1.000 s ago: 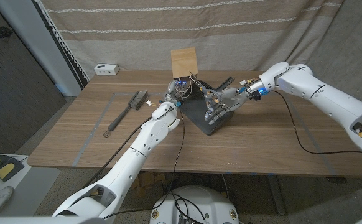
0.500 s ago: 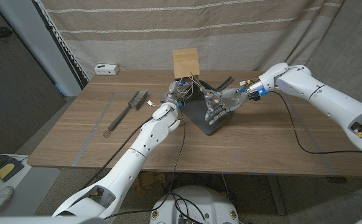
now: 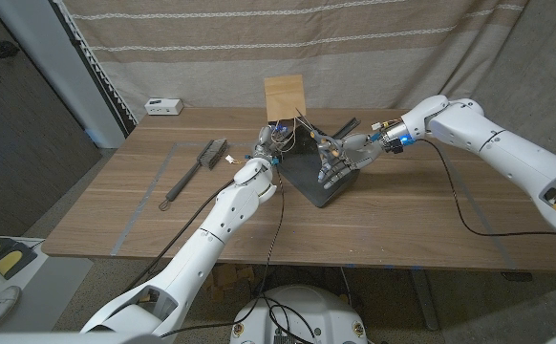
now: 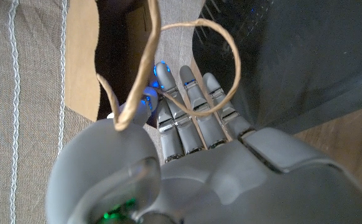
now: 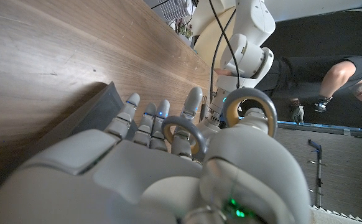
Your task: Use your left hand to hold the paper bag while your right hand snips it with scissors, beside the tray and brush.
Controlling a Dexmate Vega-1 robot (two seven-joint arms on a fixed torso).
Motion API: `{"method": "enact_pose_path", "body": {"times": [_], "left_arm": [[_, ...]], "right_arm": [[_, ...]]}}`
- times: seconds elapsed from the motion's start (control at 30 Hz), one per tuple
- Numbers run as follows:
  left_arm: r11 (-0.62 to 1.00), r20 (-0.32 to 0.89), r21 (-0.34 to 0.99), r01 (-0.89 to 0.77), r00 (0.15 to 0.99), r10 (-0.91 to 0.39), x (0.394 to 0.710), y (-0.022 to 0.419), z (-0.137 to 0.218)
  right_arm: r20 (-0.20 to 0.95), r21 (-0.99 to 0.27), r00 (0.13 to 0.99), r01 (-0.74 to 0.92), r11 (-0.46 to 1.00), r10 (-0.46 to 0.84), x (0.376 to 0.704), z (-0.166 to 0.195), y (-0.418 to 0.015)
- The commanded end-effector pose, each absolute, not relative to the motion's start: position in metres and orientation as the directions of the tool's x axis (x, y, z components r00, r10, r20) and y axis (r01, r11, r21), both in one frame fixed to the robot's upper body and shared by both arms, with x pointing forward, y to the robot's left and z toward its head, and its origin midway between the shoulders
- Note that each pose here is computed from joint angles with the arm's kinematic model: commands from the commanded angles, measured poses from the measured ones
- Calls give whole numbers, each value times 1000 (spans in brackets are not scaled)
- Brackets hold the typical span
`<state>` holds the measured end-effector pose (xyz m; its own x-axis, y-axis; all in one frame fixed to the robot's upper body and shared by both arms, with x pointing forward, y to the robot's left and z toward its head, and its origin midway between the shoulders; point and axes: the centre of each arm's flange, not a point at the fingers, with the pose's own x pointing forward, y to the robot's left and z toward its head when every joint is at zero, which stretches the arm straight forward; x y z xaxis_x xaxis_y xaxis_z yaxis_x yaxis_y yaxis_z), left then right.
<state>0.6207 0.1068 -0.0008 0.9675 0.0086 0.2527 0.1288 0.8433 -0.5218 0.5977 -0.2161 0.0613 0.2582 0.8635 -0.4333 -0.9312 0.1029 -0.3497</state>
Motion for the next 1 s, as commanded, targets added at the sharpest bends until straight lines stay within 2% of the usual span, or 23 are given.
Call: {"method": "enact_pose_path", "body": {"times": [0.03,0.63,1.0], "left_arm": [[835,252,-538,117,967,27,622,111,-2],[828,267,-547,121,963,35,621,115,2],[827,264,-540,157,964,-11,618,110,-1]], "right_arm": [[-427,-349,263,-930,111,865,596,61,-220],[-437,-328,254,-938,110,863,596,57,-218],[-441,-335,258,-936,110,860,598,58,-217]]}}
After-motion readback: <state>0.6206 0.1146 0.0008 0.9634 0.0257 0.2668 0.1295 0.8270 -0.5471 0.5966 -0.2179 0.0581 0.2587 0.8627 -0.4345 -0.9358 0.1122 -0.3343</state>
